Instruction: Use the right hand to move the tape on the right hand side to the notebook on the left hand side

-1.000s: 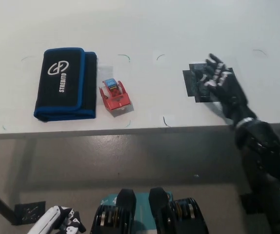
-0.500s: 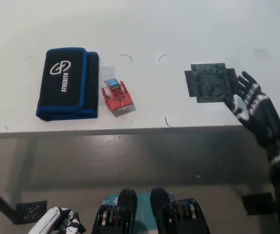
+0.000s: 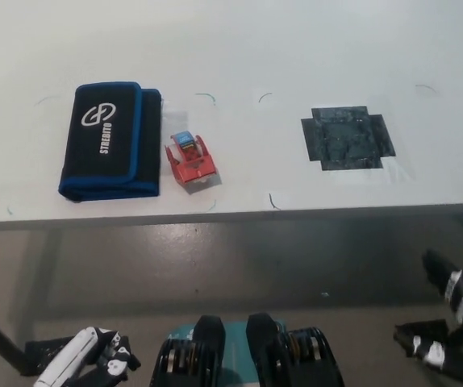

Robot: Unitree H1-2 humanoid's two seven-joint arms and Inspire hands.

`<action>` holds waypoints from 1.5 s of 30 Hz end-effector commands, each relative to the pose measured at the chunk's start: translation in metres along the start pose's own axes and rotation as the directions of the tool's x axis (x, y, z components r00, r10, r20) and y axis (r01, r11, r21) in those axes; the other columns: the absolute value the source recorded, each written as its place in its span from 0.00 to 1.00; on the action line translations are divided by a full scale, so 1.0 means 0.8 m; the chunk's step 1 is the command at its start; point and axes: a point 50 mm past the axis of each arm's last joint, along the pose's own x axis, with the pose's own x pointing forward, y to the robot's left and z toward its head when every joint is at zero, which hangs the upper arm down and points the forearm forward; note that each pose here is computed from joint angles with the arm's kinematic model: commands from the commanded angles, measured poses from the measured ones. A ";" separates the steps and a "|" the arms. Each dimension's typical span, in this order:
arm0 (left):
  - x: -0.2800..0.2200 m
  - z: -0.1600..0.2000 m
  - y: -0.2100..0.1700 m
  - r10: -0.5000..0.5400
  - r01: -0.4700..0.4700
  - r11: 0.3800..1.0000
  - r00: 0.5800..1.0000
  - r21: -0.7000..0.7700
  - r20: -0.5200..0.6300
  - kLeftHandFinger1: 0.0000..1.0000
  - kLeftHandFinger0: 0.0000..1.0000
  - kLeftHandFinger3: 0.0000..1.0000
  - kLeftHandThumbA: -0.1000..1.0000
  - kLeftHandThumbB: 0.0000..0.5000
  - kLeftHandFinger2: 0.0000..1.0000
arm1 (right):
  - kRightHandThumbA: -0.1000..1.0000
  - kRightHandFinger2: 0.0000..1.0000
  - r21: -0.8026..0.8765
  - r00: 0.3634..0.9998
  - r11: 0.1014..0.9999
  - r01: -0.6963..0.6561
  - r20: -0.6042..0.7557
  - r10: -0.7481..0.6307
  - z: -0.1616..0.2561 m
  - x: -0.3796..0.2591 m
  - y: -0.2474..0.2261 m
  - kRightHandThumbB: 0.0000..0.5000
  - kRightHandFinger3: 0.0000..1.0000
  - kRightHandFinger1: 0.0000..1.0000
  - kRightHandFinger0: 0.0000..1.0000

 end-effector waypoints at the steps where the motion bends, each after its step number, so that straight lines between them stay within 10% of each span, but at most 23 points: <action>1: -0.008 0.003 0.009 -0.010 0.010 0.999 1.000 0.034 0.011 0.41 0.38 0.59 0.53 0.06 0.48 | 1.00 1.00 -0.084 0.997 0.994 -0.067 0.025 0.069 0.005 0.001 -0.002 0.50 1.00 1.00 1.00; 45: -0.014 0.001 0.005 -0.021 0.021 0.999 1.000 0.041 -0.001 0.39 0.38 0.57 0.43 0.03 0.45 | 1.00 1.00 -0.234 0.992 0.964 -0.125 -0.007 0.127 -0.015 0.001 0.003 0.38 1.00 1.00 1.00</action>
